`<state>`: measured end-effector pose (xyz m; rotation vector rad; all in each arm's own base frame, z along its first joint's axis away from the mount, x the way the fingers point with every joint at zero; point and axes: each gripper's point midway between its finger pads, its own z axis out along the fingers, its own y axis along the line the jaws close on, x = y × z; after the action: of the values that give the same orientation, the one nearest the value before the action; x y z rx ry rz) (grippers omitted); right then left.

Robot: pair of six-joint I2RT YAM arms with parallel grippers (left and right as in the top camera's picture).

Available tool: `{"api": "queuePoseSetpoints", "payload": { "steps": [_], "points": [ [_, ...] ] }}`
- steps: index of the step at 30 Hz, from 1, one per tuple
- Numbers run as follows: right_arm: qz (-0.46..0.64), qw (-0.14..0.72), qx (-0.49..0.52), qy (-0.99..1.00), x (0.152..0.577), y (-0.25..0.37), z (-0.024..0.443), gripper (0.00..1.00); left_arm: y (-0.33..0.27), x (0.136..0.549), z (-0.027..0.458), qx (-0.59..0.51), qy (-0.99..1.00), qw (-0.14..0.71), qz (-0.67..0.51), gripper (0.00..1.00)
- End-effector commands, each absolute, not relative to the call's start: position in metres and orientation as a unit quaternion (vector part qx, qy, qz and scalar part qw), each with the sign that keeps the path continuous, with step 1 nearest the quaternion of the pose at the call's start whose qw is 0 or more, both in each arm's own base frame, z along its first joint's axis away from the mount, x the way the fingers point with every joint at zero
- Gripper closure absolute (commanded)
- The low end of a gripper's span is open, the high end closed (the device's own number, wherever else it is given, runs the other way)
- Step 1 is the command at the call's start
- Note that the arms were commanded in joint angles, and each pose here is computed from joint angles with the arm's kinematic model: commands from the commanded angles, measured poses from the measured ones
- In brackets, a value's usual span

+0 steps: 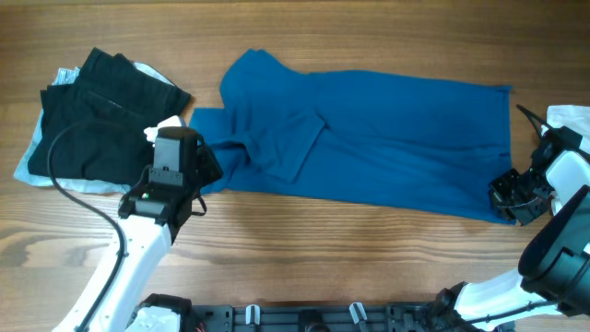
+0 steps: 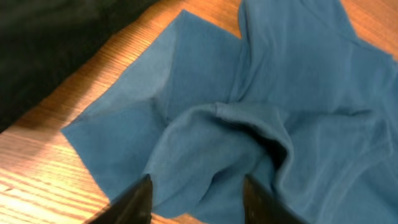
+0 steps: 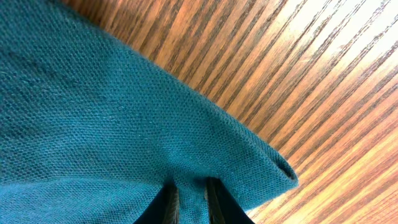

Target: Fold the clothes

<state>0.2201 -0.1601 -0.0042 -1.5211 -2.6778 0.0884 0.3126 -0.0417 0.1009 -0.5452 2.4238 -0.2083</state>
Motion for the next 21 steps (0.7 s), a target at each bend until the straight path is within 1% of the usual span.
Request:
{"api": "queuePoseSetpoints", "payload": {
  "steps": [1,5,7,8,9,11,13,16,18,20,21],
  "points": [
    [0.04,0.045,-0.498,-0.865,0.21,-0.163,-0.017,0.84,-0.047,0.319,0.068,-0.192,0.938,0.28,-0.071,0.63],
    [0.035,0.045,-0.498,-0.865,0.21,-0.161,-0.017,0.83,-0.053,0.325,0.025,-0.177,0.953,0.236,-0.066,0.67],
    [0.035,0.045,-0.498,-0.865,0.211,-0.161,-0.017,0.84,-0.046,0.318,-0.001,-0.185,0.961,0.201,-0.047,0.67],
    [0.035,0.044,-0.498,-0.865,0.211,-0.161,-0.017,0.83,-0.042,0.309,-0.013,-0.19,0.965,0.175,-0.036,0.69],
    [0.034,0.043,-0.498,-0.865,0.211,-0.161,-0.017,0.84,-0.036,0.3,-0.022,-0.197,0.968,0.151,-0.024,0.76],
    [0.033,0.043,-0.498,-0.865,0.211,-0.161,-0.018,0.83,-0.029,0.287,-0.029,-0.207,0.971,0.121,-0.013,0.78],
    [0.037,0.043,-0.497,-0.866,0.211,-0.162,-0.017,0.83,-0.013,0.261,-0.034,-0.226,0.972,0.071,0.016,0.83],
    [0.038,0.041,-0.495,-0.867,0.212,-0.163,-0.018,0.83,0.009,0.223,-0.036,-0.284,0.958,-0.002,0.048,0.82],
    [0.042,0.04,-0.495,-0.867,0.212,-0.165,-0.017,0.83,0.004,0.217,-0.036,-0.303,0.952,-0.023,0.015,0.83],
    [0.049,0.041,-0.494,-0.867,0.21,-0.167,-0.017,0.83,0.002,0.21,-0.036,-0.312,0.949,-0.042,0.003,0.91],
    [0.055,0.042,-0.494,-0.866,0.209,-0.168,-0.017,0.83,0.001,0.207,-0.035,-0.32,0.946,-0.049,0.003,0.93]
  ]
}}
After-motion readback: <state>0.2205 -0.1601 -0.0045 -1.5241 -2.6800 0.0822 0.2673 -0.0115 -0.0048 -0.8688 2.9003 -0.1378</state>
